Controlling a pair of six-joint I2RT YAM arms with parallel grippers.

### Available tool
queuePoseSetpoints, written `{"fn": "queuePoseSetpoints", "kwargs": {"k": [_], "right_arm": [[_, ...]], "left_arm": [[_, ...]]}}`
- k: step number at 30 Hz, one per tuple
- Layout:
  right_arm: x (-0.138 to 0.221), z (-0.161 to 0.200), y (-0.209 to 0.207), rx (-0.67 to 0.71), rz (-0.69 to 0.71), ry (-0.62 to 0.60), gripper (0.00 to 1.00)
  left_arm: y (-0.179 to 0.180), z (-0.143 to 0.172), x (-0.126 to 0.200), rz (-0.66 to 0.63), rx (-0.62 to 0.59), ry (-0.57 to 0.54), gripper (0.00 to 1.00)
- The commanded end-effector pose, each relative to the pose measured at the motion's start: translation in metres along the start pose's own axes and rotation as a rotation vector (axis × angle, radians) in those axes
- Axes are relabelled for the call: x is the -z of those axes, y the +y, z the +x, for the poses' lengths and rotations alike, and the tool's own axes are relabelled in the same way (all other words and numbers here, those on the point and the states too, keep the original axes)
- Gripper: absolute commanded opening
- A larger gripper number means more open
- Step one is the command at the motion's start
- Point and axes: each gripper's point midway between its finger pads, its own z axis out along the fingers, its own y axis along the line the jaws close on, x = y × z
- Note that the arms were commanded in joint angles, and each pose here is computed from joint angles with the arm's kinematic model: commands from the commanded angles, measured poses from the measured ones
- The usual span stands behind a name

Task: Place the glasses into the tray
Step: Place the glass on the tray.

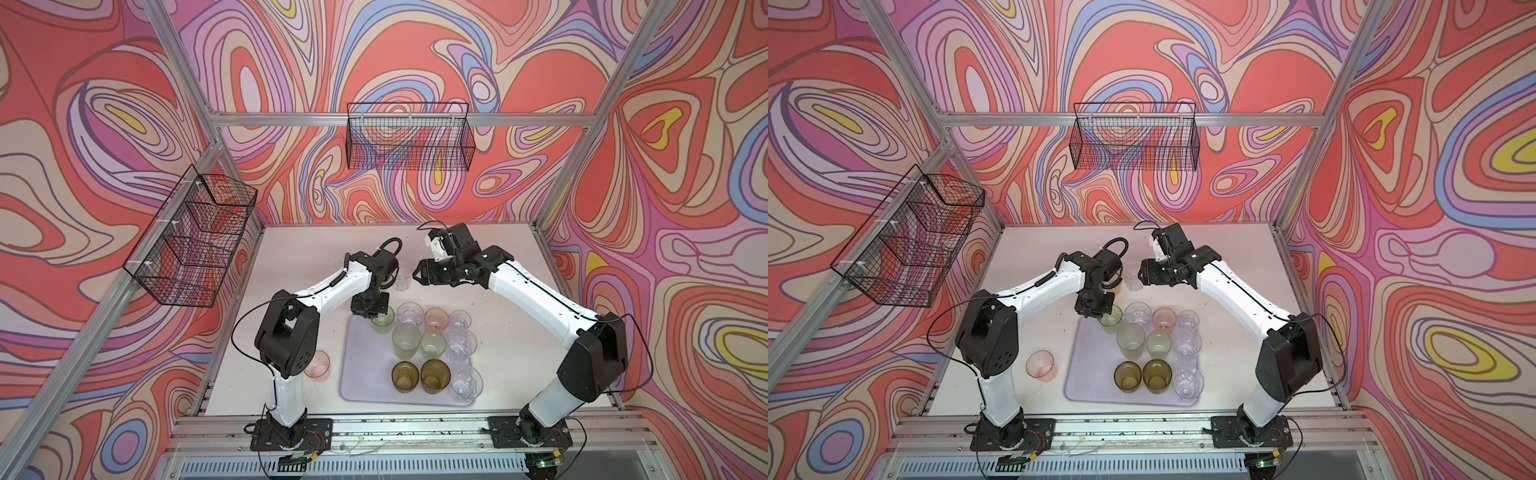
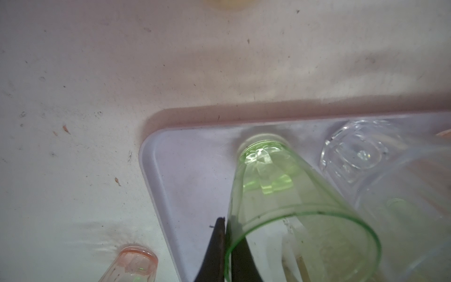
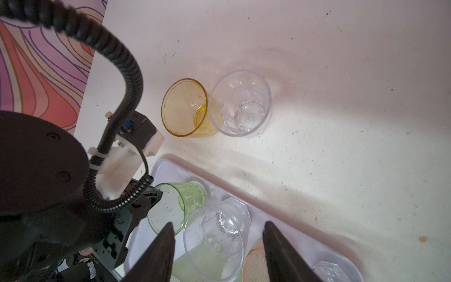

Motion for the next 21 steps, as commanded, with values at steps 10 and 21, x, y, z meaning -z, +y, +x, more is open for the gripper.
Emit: {"fn": "queuePoseSetpoints", "kwargs": {"k": [10, 21], "right_arm": [[0.0032, 0.0013, -0.0049, 0.002, 0.015, -0.004, 0.60], [0.0039, -0.0001, -0.0038, 0.003, 0.012, -0.005, 0.60]], "left_arm": [[0.0019, -0.0003, -0.0046, -0.031, -0.001, 0.008, 0.12], [0.0030, -0.0024, 0.0036, -0.032, -0.001, -0.013, 0.23]]}}
